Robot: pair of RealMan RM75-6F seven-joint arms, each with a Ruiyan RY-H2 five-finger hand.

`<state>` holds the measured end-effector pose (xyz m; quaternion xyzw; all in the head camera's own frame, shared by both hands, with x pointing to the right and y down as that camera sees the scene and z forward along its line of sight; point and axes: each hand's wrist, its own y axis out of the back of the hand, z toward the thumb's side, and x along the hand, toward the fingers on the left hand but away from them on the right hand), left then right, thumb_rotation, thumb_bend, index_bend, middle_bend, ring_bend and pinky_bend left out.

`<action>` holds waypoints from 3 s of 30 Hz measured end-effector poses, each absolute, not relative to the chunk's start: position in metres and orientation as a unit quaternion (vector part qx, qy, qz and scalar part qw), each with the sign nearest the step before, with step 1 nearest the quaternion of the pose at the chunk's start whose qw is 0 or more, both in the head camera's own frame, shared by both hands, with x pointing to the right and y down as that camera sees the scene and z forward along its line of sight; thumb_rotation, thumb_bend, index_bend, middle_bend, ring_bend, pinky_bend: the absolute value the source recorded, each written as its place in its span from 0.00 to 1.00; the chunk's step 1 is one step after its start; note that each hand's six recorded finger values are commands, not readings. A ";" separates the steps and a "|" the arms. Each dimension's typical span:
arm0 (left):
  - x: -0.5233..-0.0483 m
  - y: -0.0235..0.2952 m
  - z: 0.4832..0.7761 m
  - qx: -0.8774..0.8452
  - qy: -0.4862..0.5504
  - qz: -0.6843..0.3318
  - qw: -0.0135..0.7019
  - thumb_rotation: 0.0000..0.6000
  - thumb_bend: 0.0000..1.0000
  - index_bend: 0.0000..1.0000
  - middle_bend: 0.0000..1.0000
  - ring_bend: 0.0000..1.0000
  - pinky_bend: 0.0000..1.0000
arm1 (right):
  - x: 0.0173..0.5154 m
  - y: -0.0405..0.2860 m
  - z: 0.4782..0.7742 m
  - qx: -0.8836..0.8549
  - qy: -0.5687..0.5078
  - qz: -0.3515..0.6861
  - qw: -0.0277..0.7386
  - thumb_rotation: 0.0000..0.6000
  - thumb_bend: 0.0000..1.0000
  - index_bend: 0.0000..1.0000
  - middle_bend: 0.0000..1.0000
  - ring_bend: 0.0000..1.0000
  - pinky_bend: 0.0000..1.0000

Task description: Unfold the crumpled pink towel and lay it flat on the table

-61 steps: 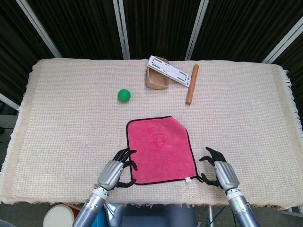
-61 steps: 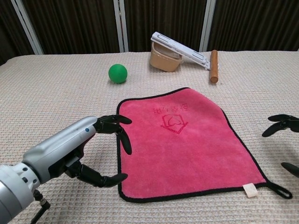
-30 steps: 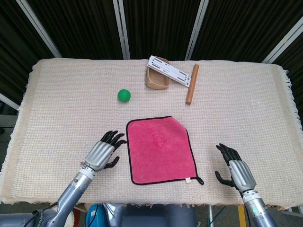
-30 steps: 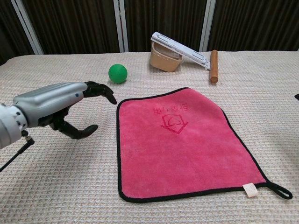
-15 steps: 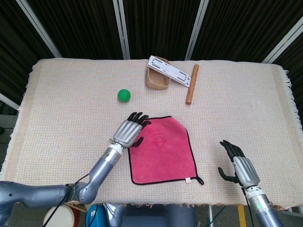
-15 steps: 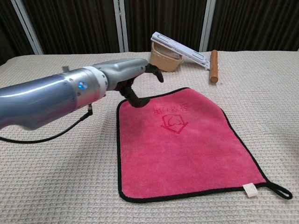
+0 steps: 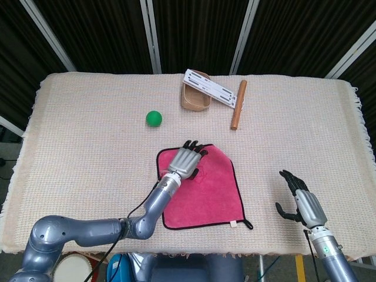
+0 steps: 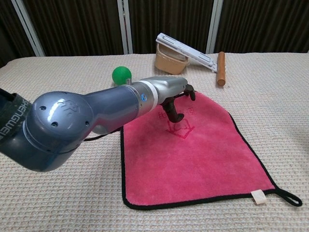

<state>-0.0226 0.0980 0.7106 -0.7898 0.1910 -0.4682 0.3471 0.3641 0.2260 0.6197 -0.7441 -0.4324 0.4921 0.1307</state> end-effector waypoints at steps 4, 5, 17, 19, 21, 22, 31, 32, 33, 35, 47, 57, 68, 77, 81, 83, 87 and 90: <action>-0.015 0.098 0.716 -0.788 0.185 -0.470 0.352 1.00 0.51 0.18 0.11 0.00 0.01 | 0.364 0.227 0.622 -0.744 -0.430 0.495 0.127 1.00 0.42 0.00 0.00 0.00 0.00; -0.014 0.098 0.717 -0.787 0.184 -0.471 0.353 1.00 0.51 0.18 0.11 0.00 0.01 | 0.364 0.227 0.623 -0.745 -0.429 0.495 0.126 1.00 0.42 0.00 0.00 0.00 0.00; 0.006 0.095 0.735 -0.783 0.174 -0.481 0.355 1.00 0.51 0.17 0.09 0.00 0.01 | 0.366 0.226 0.627 -0.744 -0.430 0.498 0.116 1.00 0.42 0.00 0.00 0.00 0.00; 0.012 0.095 0.736 -0.784 0.174 -0.479 0.355 1.00 0.51 0.17 0.08 0.00 0.01 | 0.367 0.226 0.627 -0.743 -0.431 0.498 0.115 1.00 0.42 0.00 0.00 0.00 0.00; 0.016 0.095 0.737 -0.784 0.174 -0.478 0.356 1.00 0.51 0.17 0.07 0.00 0.01 | 0.367 0.226 0.627 -0.743 -0.432 0.499 0.113 1.00 0.42 0.00 0.00 0.00 0.00; 0.018 0.095 0.737 -0.784 0.175 -0.478 0.356 1.00 0.51 0.17 0.07 0.00 0.01 | 0.368 0.226 0.628 -0.743 -0.432 0.499 0.112 1.00 0.42 0.00 0.00 0.00 0.00; 0.029 0.088 0.736 -0.782 0.201 -0.473 0.354 1.00 0.51 0.17 0.06 0.00 0.01 | 0.368 0.227 0.630 -0.744 -0.428 0.502 0.106 1.00 0.42 0.00 0.00 0.00 0.00; 0.029 0.087 0.736 -0.781 0.203 -0.473 0.355 1.00 0.51 0.17 0.06 0.00 0.01 | 0.367 0.227 0.630 -0.745 -0.428 0.501 0.105 1.00 0.42 0.00 0.00 0.00 0.00; 0.029 0.087 0.737 -0.780 0.203 -0.473 0.355 1.00 0.51 0.17 0.06 0.00 0.01 | 0.367 0.227 0.630 -0.745 -0.427 0.501 0.106 1.00 0.42 0.00 0.00 0.00 0.00; 0.029 0.087 0.739 -0.780 0.201 -0.475 0.355 1.00 0.51 0.17 0.06 0.00 0.01 | 0.366 0.227 0.630 -0.747 -0.427 0.499 0.107 1.00 0.42 0.00 0.00 0.00 0.00; 0.042 0.094 0.747 -0.783 0.177 -0.477 0.358 1.00 0.51 0.16 0.06 0.00 0.01 | 0.366 0.227 0.627 -0.746 -0.432 0.495 0.108 1.00 0.42 0.00 0.00 0.00 0.00; 0.043 0.079 0.742 -0.769 0.210 -0.482 0.362 1.00 0.51 0.16 0.05 0.00 0.01 | 0.367 0.228 0.629 -0.748 -0.428 0.497 0.103 1.00 0.42 0.00 0.00 0.00 0.00; 0.008 0.055 0.740 -0.746 0.282 -0.494 0.347 1.00 0.47 0.16 0.04 0.00 0.01 | 0.364 0.229 0.627 -0.750 -0.427 0.493 0.111 1.00 0.42 0.00 0.00 0.00 0.00; -0.034 0.057 0.725 -0.754 0.331 -0.463 0.329 1.00 0.27 0.16 0.04 0.00 0.01 | 0.371 0.222 0.619 -0.741 -0.443 0.488 0.126 1.00 0.42 0.00 0.00 0.00 0.00; -0.063 0.070 0.709 -0.762 0.344 -0.443 0.322 1.00 0.20 0.14 0.04 0.00 0.01 | 0.377 0.218 0.614 -0.734 -0.445 0.492 0.145 1.00 0.42 0.00 0.00 0.00 0.00; -0.084 0.080 0.697 -0.767 0.349 -0.435 0.318 1.00 0.18 0.14 0.03 0.00 0.01 | 0.381 0.216 0.613 -0.729 -0.442 0.498 0.160 1.00 0.42 0.00 0.00 0.00 0.00; -0.139 0.103 0.671 -0.767 0.356 -0.435 0.311 1.00 0.15 0.12 0.03 0.00 0.01 | 0.388 0.213 0.610 -0.713 -0.433 0.514 0.200 1.00 0.42 0.00 0.00 0.00 0.00; -0.205 0.124 0.649 -0.746 0.369 -0.458 0.313 1.00 0.13 0.11 0.02 0.00 0.01 | 0.392 0.209 0.606 -0.695 -0.429 0.526 0.239 1.00 0.42 0.00 0.00 0.00 0.00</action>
